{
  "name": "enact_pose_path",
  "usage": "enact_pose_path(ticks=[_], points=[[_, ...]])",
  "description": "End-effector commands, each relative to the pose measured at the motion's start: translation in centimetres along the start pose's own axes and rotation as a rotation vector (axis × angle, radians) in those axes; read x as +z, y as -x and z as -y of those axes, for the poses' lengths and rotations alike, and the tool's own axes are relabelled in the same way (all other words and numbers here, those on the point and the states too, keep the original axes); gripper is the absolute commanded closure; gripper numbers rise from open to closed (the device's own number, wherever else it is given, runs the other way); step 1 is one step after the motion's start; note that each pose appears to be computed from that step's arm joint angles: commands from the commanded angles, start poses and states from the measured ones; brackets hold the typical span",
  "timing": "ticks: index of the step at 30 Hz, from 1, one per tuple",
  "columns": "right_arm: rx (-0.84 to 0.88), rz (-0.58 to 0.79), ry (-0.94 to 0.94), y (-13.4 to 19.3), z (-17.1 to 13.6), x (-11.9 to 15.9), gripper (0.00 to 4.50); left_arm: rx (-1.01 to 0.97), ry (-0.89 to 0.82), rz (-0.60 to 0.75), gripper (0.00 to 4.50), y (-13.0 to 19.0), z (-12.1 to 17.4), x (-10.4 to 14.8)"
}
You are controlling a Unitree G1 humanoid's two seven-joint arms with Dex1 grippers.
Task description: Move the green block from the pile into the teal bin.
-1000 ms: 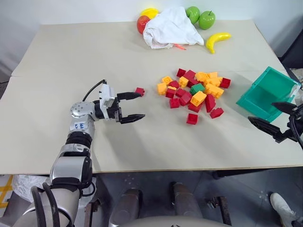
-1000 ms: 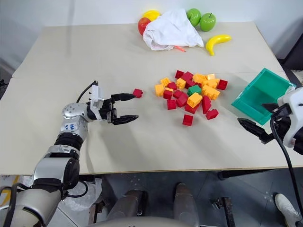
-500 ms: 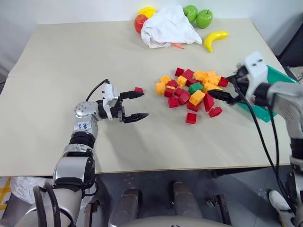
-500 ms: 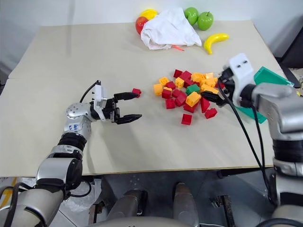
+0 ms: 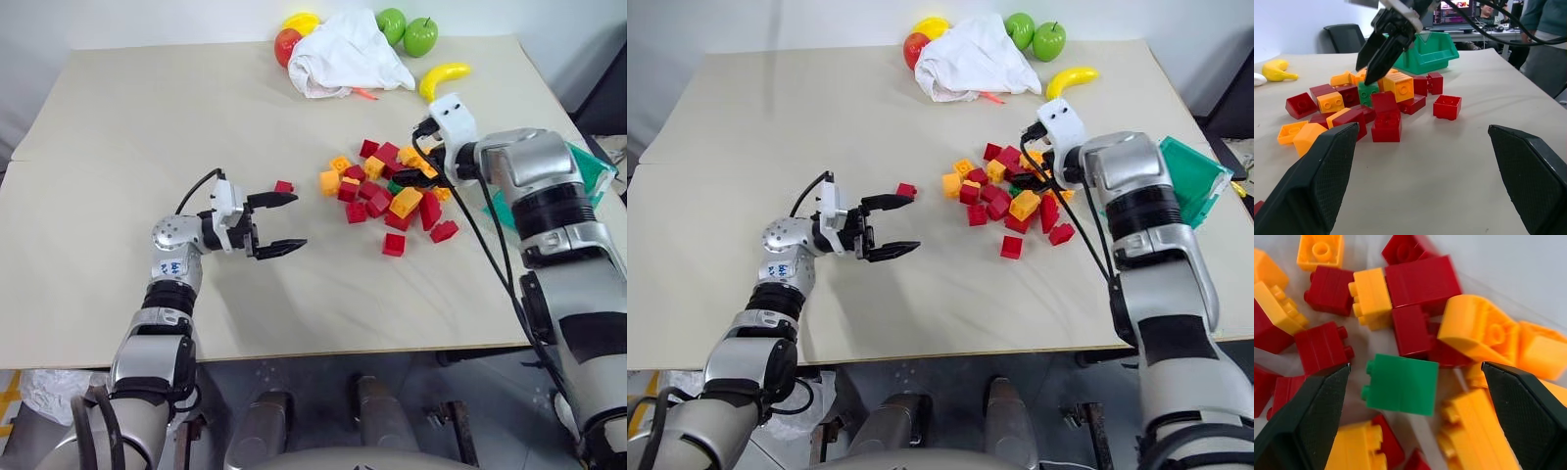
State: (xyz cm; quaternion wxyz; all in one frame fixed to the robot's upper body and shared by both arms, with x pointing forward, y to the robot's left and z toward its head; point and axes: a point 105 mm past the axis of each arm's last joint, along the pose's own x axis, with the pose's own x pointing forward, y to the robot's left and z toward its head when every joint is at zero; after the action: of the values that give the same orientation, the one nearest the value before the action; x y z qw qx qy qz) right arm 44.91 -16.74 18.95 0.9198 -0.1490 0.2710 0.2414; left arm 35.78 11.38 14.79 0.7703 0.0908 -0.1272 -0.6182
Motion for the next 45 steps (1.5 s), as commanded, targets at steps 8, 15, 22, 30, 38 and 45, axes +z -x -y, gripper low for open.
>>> enact_pose_path(ticks=[8, 15, 22, 30, 38, 45], points=[[0.034, -0.09, 0.098, -1.3, -1.6, 0.1, 0.01, 0.03, -0.034, 0.023, 0.0, 0.3, -0.1, 0.8], [0.015, -0.069, 0.089, -1.9, -1.8, 0.5, 0.91, 0.027, -0.038, 0.027, 0.0, -0.2, -0.2, 0.9], [0.029, 0.053, 0.096, 0.8, -1.1, 4.0, 2.4, 0.016, -0.044, 0.019, 0.0, -0.6, -0.2, 1.0], [0.024, 0.283, 0.153, 6.8, -0.9, 5.8, 2.4, -0.065, -0.04, -0.005, 0.0, -4.8, 1.6, 0.2], [-0.287, 0.183, 0.181, 15.2, 5.8, -2.0, 2.4, -0.039, -0.028, -0.045, 0.0, -10.8, 1.8, 1.0], [-0.501, 0.031, 0.184, 17.8, 11.9, -6.5, 2.4, -0.022, -0.011, 0.02, 0.0, -12.8, 1.5, 2.4]])
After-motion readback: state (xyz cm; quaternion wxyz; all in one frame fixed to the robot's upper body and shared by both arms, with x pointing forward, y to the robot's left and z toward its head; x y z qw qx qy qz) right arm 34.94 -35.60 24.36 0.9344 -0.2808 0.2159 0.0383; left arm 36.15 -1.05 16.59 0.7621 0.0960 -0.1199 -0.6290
